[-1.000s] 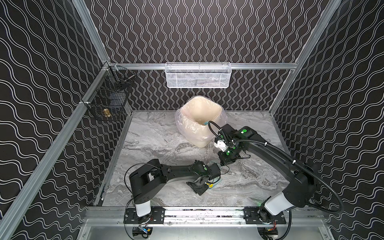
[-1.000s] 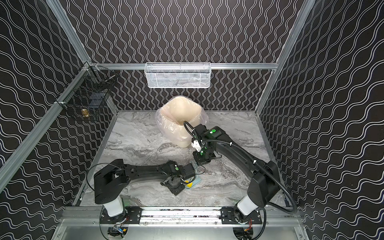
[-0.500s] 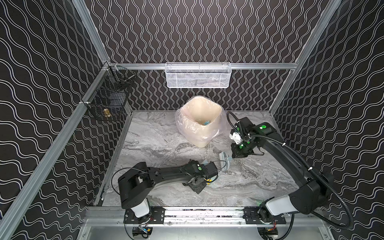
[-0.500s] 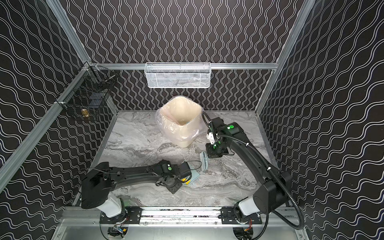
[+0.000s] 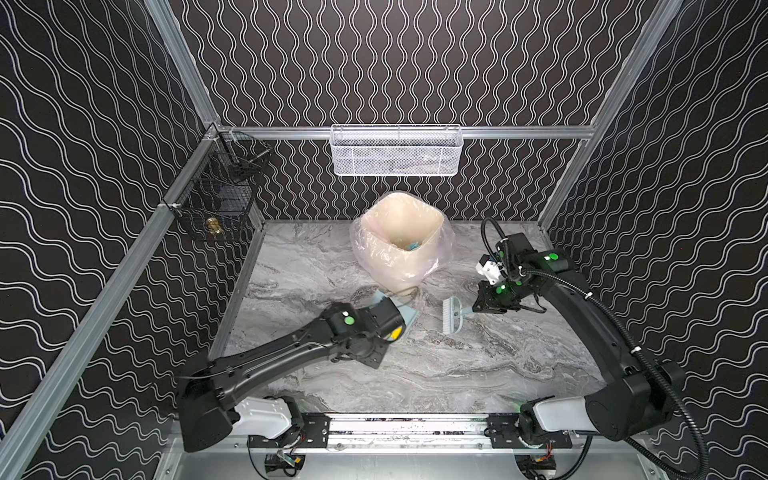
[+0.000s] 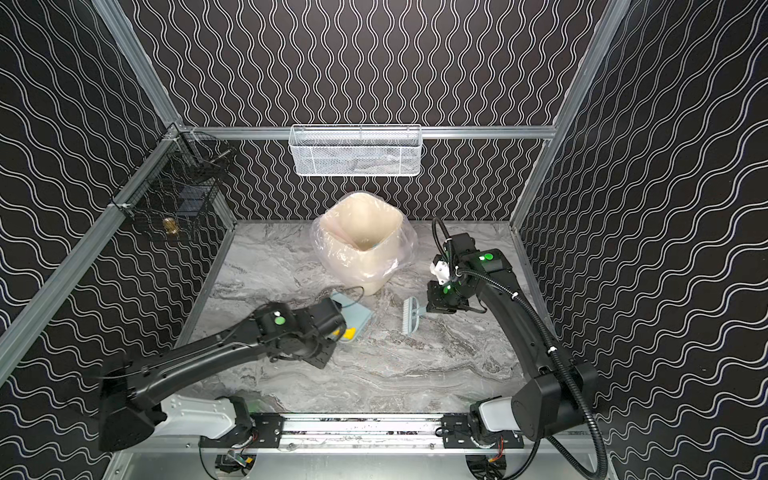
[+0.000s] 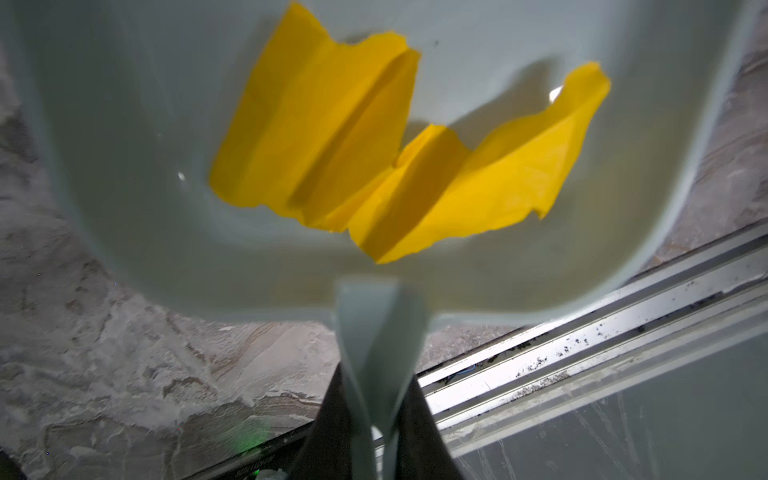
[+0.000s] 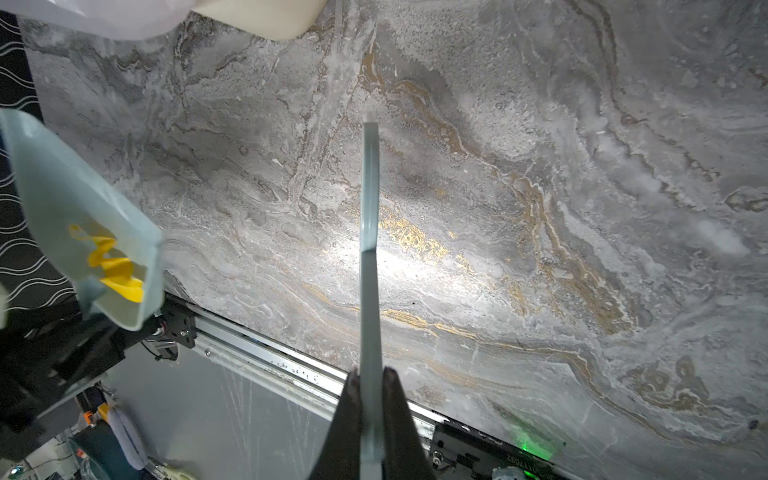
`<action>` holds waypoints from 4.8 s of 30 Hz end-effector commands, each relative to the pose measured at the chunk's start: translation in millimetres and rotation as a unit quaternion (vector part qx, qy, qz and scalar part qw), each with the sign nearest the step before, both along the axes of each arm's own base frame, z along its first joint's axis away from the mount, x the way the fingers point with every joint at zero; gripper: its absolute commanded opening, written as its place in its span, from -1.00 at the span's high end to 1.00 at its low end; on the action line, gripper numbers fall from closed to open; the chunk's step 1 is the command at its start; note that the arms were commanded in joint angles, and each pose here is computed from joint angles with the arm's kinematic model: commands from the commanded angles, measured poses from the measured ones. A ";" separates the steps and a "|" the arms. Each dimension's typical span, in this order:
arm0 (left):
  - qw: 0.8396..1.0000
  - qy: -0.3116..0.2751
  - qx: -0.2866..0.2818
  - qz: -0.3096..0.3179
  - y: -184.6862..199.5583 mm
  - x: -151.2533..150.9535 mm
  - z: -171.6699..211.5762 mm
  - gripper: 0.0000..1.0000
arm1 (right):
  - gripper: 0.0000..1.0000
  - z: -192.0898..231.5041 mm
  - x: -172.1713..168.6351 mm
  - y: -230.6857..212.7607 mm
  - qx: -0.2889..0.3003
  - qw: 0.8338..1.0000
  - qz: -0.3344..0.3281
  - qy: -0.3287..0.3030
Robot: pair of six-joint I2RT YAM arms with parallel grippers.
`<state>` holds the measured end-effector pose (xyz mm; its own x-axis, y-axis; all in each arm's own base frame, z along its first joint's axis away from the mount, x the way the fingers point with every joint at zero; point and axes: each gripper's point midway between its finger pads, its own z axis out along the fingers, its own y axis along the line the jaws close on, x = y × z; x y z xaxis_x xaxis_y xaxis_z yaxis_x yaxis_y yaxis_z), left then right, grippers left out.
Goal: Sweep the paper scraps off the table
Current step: 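Lift the dustpan toward the bin with the left gripper while the right raises the brush, then tip the dustpan over the bin with the left gripper to empty it, then lower the empty dustpan with the left gripper while the right lowers the brush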
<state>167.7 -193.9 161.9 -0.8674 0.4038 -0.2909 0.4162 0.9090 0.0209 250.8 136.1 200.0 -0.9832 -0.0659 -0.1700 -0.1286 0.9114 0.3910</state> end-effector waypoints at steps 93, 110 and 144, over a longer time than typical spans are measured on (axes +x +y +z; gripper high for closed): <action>0.945 -0.250 0.207 0.041 110.7 152.3 159.4 1.00 | 1.00 21.6 20.4 -49.2 0.036 0.986 -0.142 -0.081; 0.974 -0.091 0.035 0.205 132.8 86.3 9.0 1.00 | 1.00 16.5 32.9 -55.4 0.059 0.979 -0.173 -0.095; 0.967 0.084 -0.033 0.238 106.7 80.8 -142.2 0.83 | 1.00 -13.0 54.4 -58.3 0.117 0.962 -0.213 -0.127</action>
